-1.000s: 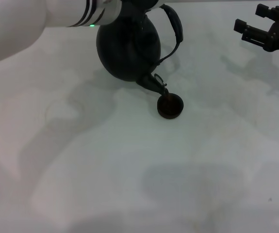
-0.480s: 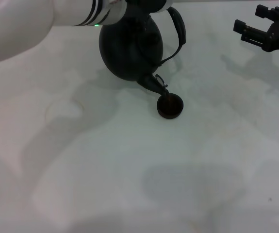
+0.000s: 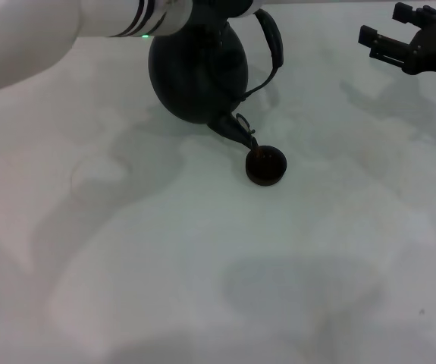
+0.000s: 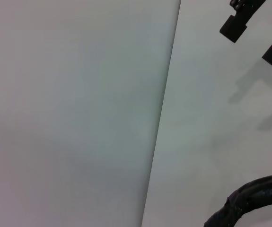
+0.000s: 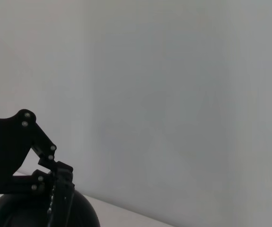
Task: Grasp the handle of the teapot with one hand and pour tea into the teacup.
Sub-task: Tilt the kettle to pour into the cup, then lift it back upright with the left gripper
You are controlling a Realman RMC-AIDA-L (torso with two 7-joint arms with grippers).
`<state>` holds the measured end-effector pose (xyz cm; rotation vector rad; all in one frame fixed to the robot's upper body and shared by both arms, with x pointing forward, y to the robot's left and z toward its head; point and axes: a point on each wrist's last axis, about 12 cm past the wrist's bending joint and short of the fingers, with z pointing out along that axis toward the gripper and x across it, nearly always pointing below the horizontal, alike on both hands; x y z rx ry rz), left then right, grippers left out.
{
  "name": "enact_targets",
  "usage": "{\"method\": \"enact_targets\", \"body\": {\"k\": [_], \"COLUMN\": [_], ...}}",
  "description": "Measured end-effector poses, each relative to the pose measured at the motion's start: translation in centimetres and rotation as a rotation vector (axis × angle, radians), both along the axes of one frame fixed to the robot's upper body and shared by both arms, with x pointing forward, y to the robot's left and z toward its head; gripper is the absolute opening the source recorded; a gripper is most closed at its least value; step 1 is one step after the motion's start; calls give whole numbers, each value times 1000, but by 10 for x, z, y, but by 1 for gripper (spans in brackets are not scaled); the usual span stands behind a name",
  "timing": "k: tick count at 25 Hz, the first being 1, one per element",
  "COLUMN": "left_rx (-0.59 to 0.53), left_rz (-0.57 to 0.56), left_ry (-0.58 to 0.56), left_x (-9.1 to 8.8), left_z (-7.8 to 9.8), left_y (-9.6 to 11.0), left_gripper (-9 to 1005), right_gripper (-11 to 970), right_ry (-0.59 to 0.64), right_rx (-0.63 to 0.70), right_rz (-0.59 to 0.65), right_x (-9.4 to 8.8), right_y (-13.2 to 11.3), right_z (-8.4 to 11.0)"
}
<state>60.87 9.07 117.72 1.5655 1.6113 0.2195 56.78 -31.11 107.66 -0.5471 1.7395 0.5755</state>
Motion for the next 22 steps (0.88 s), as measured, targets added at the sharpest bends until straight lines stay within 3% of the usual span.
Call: {"method": "enact_targets", "body": {"k": [22], "left_rx": [-2], "left_rz": [-1], "left_ry": [-3], "left_x": [-2], "left_z": [-1], "left_y": [-3], "left_gripper": [104], "right_gripper": [826], "right_ry": [9], "right_rx": [-4], "right_rz": [-9], "right_x": [1], "right_y": [0], "right_z": [-2]}}
